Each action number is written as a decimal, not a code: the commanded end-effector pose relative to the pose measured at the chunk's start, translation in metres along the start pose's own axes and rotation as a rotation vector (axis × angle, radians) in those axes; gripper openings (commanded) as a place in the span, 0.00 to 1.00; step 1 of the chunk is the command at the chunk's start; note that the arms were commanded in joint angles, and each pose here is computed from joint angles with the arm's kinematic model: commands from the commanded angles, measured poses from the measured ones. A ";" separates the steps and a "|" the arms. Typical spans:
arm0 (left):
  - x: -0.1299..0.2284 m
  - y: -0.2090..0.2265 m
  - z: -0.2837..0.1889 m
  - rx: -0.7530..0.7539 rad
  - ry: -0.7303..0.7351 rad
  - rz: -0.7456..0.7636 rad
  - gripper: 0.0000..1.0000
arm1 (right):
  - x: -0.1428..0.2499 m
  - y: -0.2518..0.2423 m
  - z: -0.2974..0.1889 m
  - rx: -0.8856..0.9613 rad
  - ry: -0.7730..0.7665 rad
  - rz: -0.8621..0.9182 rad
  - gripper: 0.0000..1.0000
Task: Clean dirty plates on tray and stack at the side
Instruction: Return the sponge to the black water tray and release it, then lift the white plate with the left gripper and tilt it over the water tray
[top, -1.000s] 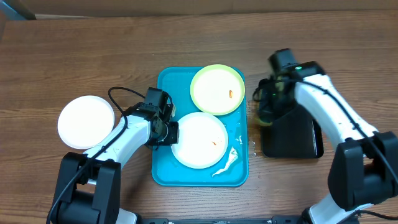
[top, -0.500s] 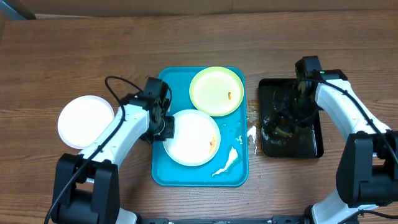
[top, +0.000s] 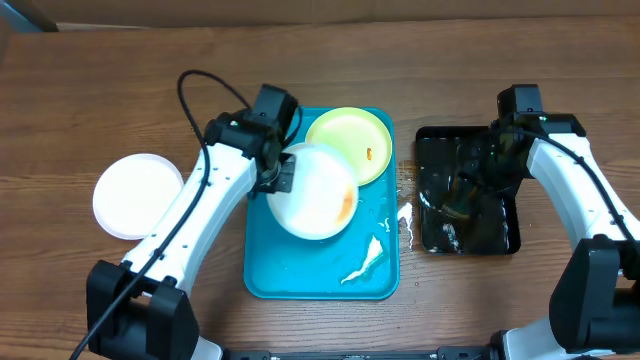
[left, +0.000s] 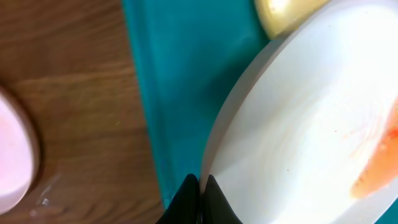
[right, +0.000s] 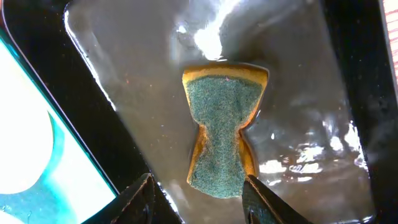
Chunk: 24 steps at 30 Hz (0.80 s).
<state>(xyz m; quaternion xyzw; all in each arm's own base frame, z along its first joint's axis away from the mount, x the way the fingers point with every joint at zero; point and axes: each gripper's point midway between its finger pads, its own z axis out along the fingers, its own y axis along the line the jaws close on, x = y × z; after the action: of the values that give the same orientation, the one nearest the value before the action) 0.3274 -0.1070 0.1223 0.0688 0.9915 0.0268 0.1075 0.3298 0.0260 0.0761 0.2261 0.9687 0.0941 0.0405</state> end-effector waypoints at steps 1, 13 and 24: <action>-0.021 -0.037 -0.017 0.138 -0.079 0.046 0.04 | 0.000 0.000 -0.007 -0.015 -0.012 0.000 0.48; -0.063 -0.126 -0.051 0.234 -0.369 0.163 0.04 | -0.014 -0.051 -0.021 -0.108 0.032 0.215 0.49; -0.096 -0.167 -0.088 0.183 -0.652 0.166 0.04 | -0.021 -0.111 -0.042 -0.249 0.042 0.450 0.60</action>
<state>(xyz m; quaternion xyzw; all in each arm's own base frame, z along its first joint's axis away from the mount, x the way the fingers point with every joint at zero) 0.3700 -0.2832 0.1962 0.1808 0.9102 -0.1056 0.3574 0.2936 -0.0902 0.0854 0.4364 0.8777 0.1975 0.0105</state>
